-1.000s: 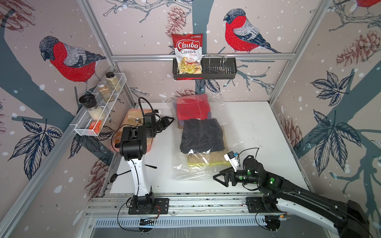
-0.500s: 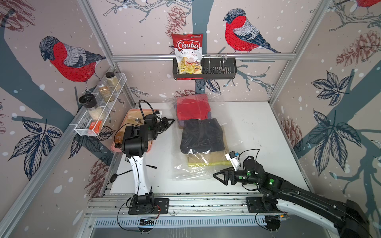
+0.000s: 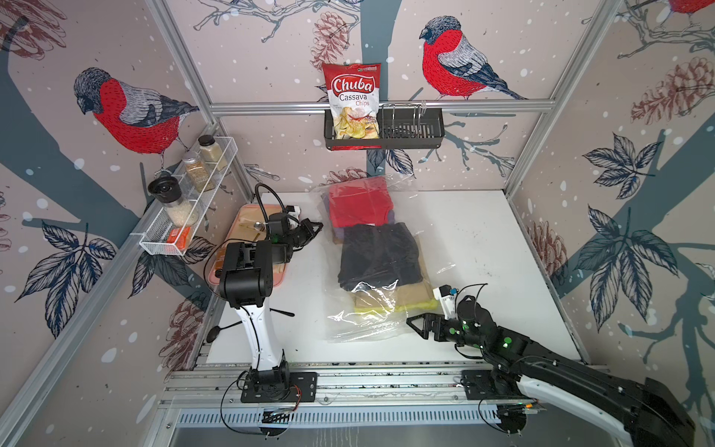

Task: Take the trousers out of the vacuum bag
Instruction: Adjust the vacuum bag at the center of the board.

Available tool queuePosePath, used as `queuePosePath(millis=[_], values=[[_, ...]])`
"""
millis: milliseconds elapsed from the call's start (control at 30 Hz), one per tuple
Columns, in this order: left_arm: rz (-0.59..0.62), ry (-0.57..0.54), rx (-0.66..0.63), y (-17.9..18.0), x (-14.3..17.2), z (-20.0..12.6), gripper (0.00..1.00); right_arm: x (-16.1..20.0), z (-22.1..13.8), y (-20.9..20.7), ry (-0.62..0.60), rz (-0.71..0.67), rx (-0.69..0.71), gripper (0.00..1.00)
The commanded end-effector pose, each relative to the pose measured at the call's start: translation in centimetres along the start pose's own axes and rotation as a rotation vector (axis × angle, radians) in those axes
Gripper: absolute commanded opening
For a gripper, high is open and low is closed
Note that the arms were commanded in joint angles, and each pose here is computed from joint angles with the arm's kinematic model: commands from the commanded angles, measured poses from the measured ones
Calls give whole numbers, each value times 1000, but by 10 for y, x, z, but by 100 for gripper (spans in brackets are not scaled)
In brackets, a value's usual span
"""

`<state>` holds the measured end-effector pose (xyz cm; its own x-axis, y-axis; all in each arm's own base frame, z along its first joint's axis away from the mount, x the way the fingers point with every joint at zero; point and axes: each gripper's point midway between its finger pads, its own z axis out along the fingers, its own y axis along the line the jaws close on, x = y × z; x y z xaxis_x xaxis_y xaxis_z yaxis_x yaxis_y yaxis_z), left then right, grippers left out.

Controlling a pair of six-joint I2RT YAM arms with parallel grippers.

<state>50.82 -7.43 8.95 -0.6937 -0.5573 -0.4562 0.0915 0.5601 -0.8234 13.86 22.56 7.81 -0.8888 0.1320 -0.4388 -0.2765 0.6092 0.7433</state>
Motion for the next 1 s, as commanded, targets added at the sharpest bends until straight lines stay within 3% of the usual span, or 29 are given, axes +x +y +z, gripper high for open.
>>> queuePosePath(millis=[0, 333, 733, 967], values=[[44, -24, -12, -1, -2, -6, 0, -19, -2, 6, -90, 55, -59, 100], [72, -26, -108, 5, 4, -21, 0, -51, -5, -12, -179, 120, -41, 100], [82, -32, -156, 6, 0, -26, 0, -75, 26, -12, -114, 97, -10, 100], [75, -42, -164, 8, -3, -25, 0, -93, 32, -14, -168, 97, 4, 100]])
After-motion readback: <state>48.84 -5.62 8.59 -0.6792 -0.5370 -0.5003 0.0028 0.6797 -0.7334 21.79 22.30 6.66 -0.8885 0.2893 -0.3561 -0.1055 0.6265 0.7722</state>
